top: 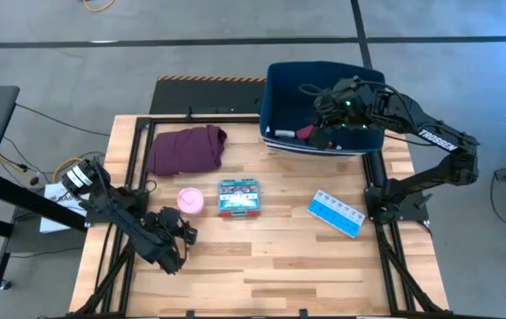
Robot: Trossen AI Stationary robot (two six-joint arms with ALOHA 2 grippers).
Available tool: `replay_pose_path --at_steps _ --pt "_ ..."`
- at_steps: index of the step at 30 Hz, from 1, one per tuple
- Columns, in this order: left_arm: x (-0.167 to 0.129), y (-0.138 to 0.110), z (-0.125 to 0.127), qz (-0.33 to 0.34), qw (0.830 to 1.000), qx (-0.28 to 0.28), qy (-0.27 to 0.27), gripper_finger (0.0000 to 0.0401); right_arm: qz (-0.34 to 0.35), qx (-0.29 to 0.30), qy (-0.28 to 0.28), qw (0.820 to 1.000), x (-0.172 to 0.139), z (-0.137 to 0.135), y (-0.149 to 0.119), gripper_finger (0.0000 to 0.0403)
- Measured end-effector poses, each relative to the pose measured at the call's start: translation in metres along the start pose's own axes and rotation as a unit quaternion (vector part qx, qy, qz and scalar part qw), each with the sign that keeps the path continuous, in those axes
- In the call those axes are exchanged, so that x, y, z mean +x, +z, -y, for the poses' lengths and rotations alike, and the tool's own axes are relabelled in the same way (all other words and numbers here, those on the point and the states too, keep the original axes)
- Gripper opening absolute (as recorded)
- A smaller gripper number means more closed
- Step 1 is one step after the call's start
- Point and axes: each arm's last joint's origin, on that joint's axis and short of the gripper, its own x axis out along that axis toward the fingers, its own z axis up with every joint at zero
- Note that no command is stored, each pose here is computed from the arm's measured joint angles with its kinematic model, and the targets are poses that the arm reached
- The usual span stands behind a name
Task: Pick & place medical supplies in basket/bin
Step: Put the pink pill dispenser into the blue bin
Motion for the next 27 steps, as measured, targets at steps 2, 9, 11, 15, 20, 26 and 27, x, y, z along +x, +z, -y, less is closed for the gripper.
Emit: replay_pose_path --at_steps 2,9,11,15,20,26,27 --pt "0.003 -0.001 -0.003 0.002 1.0 -0.001 0.002 0.0208 0.0 0.0 0.0 1.0 0.0 0.0 0.0 0.016" --pt "0.005 -0.001 -0.002 0.011 1.0 -0.012 -0.016 0.0158 0.0 0.0 0.0 1.0 0.0 0.0 0.0 0.016" --pt "0.005 -0.001 -0.001 0.012 1.0 -0.012 -0.021 0.0138 0.0 0.0 0.0 1.0 0.0 0.0 0.0 0.0159" --pt "0.005 -0.001 -0.001 0.023 0.999 -0.007 -0.028 0.0093 0.0 0.0 0.0 1.0 0.0 0.0 0.0 0.0159" --pt "0.005 -0.001 0.0 0.034 0.999 0.004 -0.038 0.0019 0.0 0.0 0.0 1.0 0.0 0.0 0.0 0.0159" --pt "0.003 -0.006 0.012 0.029 0.995 0.015 -0.094 0.0019 0.0 0.0 0.0 1.0 0.0 0.0 0.0 0.0159" --pt "0.002 -0.007 0.015 0.03 0.993 0.015 -0.111 0.0017 0.0 0.0 0.0 1.0 0.0 0.0 0.0 0.0159"
